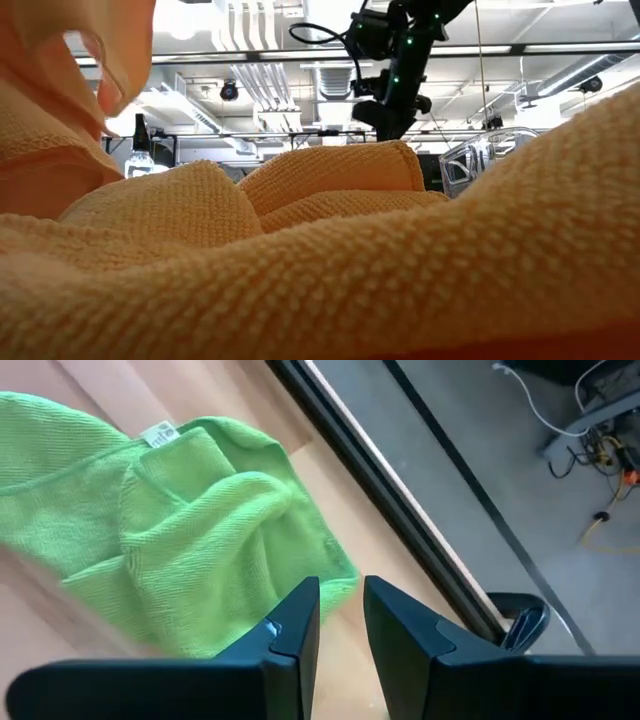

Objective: Sort microfiber towel by color & place in baskets
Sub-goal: Put the top right yellow towel into the left transparent bin

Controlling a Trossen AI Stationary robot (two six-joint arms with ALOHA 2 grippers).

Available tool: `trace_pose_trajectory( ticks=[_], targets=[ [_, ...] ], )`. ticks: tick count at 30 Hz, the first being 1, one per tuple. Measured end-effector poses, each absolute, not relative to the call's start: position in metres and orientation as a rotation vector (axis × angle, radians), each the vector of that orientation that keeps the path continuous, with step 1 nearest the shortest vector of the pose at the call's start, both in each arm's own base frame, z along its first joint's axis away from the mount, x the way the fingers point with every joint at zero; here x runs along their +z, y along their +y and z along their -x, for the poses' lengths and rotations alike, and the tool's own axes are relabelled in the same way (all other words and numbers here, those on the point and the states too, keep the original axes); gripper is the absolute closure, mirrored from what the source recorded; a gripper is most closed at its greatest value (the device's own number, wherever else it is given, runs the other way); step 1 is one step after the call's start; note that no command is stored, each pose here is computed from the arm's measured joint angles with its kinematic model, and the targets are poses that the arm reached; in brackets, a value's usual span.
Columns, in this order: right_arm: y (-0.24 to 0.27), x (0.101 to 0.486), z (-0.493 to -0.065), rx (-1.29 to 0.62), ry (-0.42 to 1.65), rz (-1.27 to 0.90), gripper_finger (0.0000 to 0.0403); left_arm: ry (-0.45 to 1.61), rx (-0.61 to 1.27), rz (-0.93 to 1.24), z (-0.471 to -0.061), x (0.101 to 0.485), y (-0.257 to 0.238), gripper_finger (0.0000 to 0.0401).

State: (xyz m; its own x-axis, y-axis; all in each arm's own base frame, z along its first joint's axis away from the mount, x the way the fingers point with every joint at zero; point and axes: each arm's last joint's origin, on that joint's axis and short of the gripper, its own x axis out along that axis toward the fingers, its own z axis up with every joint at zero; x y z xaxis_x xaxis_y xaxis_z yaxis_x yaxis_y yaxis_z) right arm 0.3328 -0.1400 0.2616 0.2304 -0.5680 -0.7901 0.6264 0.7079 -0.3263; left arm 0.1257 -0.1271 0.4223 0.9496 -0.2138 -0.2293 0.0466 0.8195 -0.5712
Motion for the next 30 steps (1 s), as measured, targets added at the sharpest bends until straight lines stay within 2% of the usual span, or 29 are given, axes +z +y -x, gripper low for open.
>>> trace_pose_trajectory(
  ticks=[8,14,24,27,30],
  targets=[
    [-0.137,0.272,-0.325,-0.827,1.053,-0.076,0.0334,0.352,-0.049,0.761,-0.112,0.406,-0.154,0.0398],
    [-0.133,0.282,-0.315,-0.835,1.054,-0.079,0.0331,0.381,-0.066,0.851,-0.104,0.402,-0.177,0.0398],
    [-0.131,0.285,-0.307,-0.846,1.1,-0.09,0.0335,0.5,-0.135,0.881,-0.092,0.396,-0.23,0.0398],
    [-0.13,0.284,-0.306,-0.85,1.11,-0.098,0.0337,0.562,-0.083,0.927,-0.086,0.387,-0.243,0.0398],
    [-0.129,0.284,-0.304,-0.856,1.124,-0.108,0.0335,0.632,0.045,0.934,-0.079,0.375,-0.247,0.0398]
  ],
)
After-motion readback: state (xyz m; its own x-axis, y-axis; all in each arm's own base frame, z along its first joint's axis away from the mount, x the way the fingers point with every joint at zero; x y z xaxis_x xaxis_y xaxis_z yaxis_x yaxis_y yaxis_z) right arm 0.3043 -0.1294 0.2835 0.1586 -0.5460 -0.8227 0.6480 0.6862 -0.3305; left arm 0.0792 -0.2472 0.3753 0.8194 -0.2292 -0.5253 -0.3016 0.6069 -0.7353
